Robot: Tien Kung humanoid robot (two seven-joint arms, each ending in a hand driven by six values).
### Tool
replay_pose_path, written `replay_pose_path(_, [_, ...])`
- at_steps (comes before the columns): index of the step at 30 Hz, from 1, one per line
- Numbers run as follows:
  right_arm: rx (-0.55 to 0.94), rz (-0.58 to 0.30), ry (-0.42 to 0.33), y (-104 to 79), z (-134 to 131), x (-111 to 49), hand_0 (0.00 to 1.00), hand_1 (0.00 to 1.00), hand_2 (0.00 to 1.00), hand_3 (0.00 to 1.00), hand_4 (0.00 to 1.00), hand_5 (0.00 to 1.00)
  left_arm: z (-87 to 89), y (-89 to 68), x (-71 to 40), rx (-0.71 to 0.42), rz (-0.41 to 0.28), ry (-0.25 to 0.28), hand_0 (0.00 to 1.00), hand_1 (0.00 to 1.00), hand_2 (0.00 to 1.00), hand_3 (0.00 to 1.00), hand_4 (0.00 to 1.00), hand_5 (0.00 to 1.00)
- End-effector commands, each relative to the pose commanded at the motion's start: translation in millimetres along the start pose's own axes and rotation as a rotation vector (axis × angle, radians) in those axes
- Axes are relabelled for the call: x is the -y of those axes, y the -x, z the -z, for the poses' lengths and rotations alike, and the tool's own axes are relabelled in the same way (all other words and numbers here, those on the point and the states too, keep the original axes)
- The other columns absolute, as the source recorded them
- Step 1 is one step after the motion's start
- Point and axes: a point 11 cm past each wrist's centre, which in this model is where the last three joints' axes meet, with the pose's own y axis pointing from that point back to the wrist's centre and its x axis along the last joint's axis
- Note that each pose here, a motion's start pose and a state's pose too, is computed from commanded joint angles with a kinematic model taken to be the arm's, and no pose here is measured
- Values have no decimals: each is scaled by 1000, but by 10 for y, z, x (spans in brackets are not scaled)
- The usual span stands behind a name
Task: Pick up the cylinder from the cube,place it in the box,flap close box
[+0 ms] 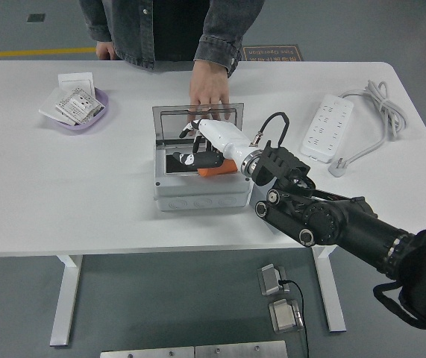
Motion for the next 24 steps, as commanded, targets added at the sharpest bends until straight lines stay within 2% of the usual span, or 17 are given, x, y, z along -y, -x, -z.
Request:
replay_pose_path(2, [2, -2, -4, -7, 6, 1, 342, 221, 382, 715, 815, 606, 0, 3, 0, 2, 0, 0, 694, 703, 611, 659, 751, 543])
replay_pose_path(13, [10, -12, -18, -58, 16, 13, 356, 219, 371, 715, 823, 611, -17, 11, -7, 15, -1, 2, 693, 702, 596, 655, 750, 541])
replay_pose_path(14, [10, -10, -17, -58, 12, 13, 453, 265, 388, 720, 835, 612, -17, 12, -7, 16, -1, 2, 692, 702, 582, 653, 747, 537])
replay_pose_path(19, [8, -5, -13, -50, -12, 11, 453, 265, 388, 720, 835, 612, -6, 20, -2, 19, -1, -1, 692, 702, 582, 653, 747, 537])
replay_pose_path(20, [8, -5, -12, -49, -16, 11, 590, 325, 410, 720, 839, 616, -4, 21, -1, 20, -1, -1, 691, 701, 569, 652, 744, 529])
replay_pose_path(24, [12, -6, -9, -55, -29, 12, 590, 325, 410, 720, 839, 616, 0, 26, 1, 23, -1, -2, 691, 701, 569, 652, 744, 529])
